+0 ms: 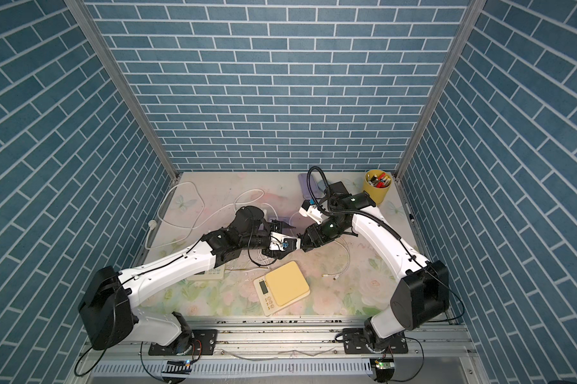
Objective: Charge the electronic scale
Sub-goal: Pick up the plug from the center of the board, then insert the plug into the socket.
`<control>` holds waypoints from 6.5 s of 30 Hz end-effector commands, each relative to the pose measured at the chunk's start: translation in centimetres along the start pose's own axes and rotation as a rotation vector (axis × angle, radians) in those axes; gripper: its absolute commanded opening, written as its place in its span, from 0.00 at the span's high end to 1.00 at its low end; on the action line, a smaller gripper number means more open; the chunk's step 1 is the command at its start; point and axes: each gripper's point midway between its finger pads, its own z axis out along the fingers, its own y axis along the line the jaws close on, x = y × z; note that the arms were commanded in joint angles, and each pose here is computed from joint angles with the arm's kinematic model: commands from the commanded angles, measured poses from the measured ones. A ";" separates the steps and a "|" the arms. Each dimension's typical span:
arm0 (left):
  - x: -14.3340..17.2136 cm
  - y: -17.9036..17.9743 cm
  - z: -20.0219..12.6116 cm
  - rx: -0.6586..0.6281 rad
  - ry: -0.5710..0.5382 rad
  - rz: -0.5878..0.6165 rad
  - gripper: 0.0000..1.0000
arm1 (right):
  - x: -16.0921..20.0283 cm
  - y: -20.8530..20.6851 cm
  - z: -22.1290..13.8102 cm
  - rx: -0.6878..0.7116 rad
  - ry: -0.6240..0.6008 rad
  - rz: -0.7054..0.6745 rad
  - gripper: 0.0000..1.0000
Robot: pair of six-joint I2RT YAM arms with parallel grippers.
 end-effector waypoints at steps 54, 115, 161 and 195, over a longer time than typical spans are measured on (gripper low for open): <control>0.0 3.9 0.2 0.016 -0.109 -0.570 0.93 | -6.7 -0.8 -1.8 -0.085 -0.501 0.331 0.17; 14.0 4.8 -19.2 -0.828 0.488 -1.119 0.00 | -18.9 -11.8 12.6 0.565 -0.141 0.452 1.00; 14.9 3.3 -16.7 -0.723 0.540 -1.207 0.00 | -18.3 -12.5 18.0 0.474 -0.129 0.515 0.79; 15.7 2.8 -16.3 -0.700 0.612 -1.210 0.00 | -19.4 -10.8 15.9 0.488 -0.141 0.423 0.49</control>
